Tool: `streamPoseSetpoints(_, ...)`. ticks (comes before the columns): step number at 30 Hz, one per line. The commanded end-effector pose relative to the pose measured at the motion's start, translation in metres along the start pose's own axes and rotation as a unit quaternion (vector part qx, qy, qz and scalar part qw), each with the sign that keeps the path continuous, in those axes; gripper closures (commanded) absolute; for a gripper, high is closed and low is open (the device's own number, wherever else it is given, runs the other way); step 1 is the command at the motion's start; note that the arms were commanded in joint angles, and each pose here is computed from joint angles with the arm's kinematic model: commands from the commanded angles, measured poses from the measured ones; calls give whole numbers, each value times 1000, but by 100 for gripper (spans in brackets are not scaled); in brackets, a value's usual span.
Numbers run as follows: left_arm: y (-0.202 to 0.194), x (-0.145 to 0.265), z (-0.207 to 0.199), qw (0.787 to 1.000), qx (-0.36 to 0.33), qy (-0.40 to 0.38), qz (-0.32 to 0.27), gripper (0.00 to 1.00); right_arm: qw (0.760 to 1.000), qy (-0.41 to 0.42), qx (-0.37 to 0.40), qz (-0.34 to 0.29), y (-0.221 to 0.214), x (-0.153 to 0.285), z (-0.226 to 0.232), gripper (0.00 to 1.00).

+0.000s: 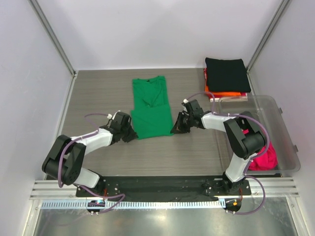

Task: Fold and stack the t-shirts
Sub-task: Fold the tshirt

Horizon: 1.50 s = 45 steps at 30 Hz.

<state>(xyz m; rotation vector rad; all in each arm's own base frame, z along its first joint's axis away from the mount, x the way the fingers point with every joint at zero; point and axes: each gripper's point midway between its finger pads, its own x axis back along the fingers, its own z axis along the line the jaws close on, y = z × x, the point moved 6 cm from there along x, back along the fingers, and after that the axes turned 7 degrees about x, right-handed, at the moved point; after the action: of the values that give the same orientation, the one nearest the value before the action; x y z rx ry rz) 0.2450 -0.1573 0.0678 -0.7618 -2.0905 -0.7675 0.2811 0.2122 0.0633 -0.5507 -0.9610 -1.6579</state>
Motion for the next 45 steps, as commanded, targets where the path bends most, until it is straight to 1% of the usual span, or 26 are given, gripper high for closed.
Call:
streamPoseSetpoints(1, -5, 8, -14, 1000, -1, -20, -8, 100, 1000, -7, -1, 4, -10, 10, -3, 99)
streamPoseSetpoints(3, -11, 18, -14, 1000, -3, -7, -13, 100, 1000, -12, -5, 10, -18, 15, -6, 99)
streamPoseSetpoints(4, -14, 28, -19, 1000, -10, -15, -24, 100, 1000, -7, -3, 3, -18, 22, -2, 99)
streamPoseSetpoints(5, -18, 34, -14, 1000, -12, -1, -19, 100, 1000, -8, -6, 8, -25, 25, -5, 99)
streamPoseSetpoints(7, -24, 50, -18, 1000, -10, -16, -22, 100, 1000, 4, -5, 10, -31, 37, 0, 99)
streamPoseSetpoints(9, -30, 62, -14, 1000, -8, -8, -21, 100, 1000, 1, -11, 28, -46, 44, -2, 99)
streamPoseSetpoints(10, -37, 68, -14, 1000, -14, -10, -15, 100, 1000, 8, -5, 20, -47, 55, 3, 99)
streamPoseSetpoints(12, -42, 86, -11, 1000, -18, -13, -21, 100, 999, -3, -10, 34, -63, 67, -1, 99)
streamPoseSetpoints(13, -51, 92, -7, 1000, -21, -6, -11, 100, 1000, 0, -4, 19, -64, 78, 4, 99)
streamPoseSetpoints(15, -55, 107, -7, 1000, -17, -19, -17, 100, 999, -9, -17, 28, -78, 92, 3, 99)
streamPoseSetpoints(16, -62, 114, -3, 1000, -16, -13, -9, 100, 999, -10, -18, 27, -82, 97, 4, 99)
streamPoseSetpoints(18, -65, 130, -8, 999, -15, -35, -5, 100, 1000, -6, -25, 17, -90, 116, 9, 99)
streamPoseSetpoints(21, -61, 148, -14, 999, -11, -45, -12, 100, 1000, 6, -26, -4, -91, 136, 19, 99)
streamPoseSetpoints(22, -59, 151, -13, 999, -17, -35, -17, 100, 1000, 5, -25, -7, -90, 140, 21, 99)
streamPoseSetpoints(28, -30, 170, -33, 994, -51, -16, -94, 100, 998, -38, 13, -42, -50, 163, 41, 99)
streamPoseSetpoints(30, -19, 176, -45, 992, -57, -21, -110, 100, 997, -57, 20, -48, -39, 165, 43, 99)
streamPoseSetpoints(31, -16, 173, -49, 992, -59, -16, -113, 100, 997, -67, 20, -41, -33, 160, 43, 99)
streamPoseSetpoints(33, -5, 171, -56, 992, -59, -15, -114, 100, 995, -75, 30, -54, -16, 163, 50, 99)
streamPoseSetpoints(34, -1, 164, -61, 992, -56, -14, -111, 100, 995, -77, 33, -57, -4, 161, 54, 99)
streamPoseSetpoints(35, -1, 162, -64, 994, -54, -22, -91, 100, 994, -83, 35, -54, 1, 159, 54, 99)
streamPoseSetpoints(36, 11, 153, -68, 994, -44, -20, -95, 100, 994, -87, 34, -57, 12, 156, 56, 99)
streamPoseSetpoints(39, 28, 140, -77, 996, -22, -41, -74, 100, 993, -94, 35, -55, 29, 152, 55, 99)
streamPoseSetpoints(40, 33, 136, -79, 996, -28, -43, -69, 100, 993, -92, 35, -63, 40, 153, 58, 99)
streamPoseSetpoints(41, 38, 132, -81, 996, -27, -46, -66, 100, 993, -97, 32, -55, 45, 148, 56, 99)
streamPoseSetpoints(43, 52, 118, -87, 998, -22, -44, -47, 100, 993, -96, 34, -63, 60, 147, 59, 99)
streamPoseSetpoints(45, 63, 103, -93, 999, -12, -49, -18, 100, 993, -101, 30, -50, 70, 137, 54, 99)
